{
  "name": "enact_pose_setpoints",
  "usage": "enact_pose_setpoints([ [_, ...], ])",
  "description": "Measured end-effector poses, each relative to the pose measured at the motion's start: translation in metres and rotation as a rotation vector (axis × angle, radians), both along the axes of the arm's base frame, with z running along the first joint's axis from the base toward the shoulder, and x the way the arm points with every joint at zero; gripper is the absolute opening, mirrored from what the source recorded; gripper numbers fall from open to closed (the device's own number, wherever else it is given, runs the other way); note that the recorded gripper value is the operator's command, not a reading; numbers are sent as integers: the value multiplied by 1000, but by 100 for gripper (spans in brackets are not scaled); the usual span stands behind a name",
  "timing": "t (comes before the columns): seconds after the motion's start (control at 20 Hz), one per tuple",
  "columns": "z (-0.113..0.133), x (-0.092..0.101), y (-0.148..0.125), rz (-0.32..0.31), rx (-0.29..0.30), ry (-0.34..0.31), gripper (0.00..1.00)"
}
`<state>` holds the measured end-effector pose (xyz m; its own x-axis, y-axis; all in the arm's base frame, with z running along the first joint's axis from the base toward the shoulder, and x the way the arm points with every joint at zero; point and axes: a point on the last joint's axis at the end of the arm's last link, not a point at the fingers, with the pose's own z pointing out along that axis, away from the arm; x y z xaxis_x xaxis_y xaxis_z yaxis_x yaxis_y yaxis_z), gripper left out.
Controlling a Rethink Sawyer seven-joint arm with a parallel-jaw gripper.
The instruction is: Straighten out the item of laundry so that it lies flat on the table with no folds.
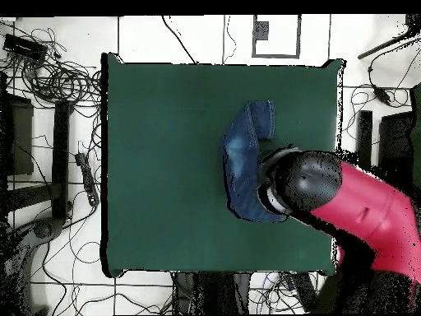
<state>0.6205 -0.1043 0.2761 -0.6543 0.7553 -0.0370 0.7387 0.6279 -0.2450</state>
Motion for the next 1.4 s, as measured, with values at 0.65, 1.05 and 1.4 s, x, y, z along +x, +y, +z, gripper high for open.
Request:
enact_pose_setpoints([
  [0.65, 59, 15, -44, 23, 20, 59, 0],
  [1.05, 90, 33, -40, 98, 45, 107, 0],
  [1.4, 99, 48, -27, 137, 51, 99, 0],
])
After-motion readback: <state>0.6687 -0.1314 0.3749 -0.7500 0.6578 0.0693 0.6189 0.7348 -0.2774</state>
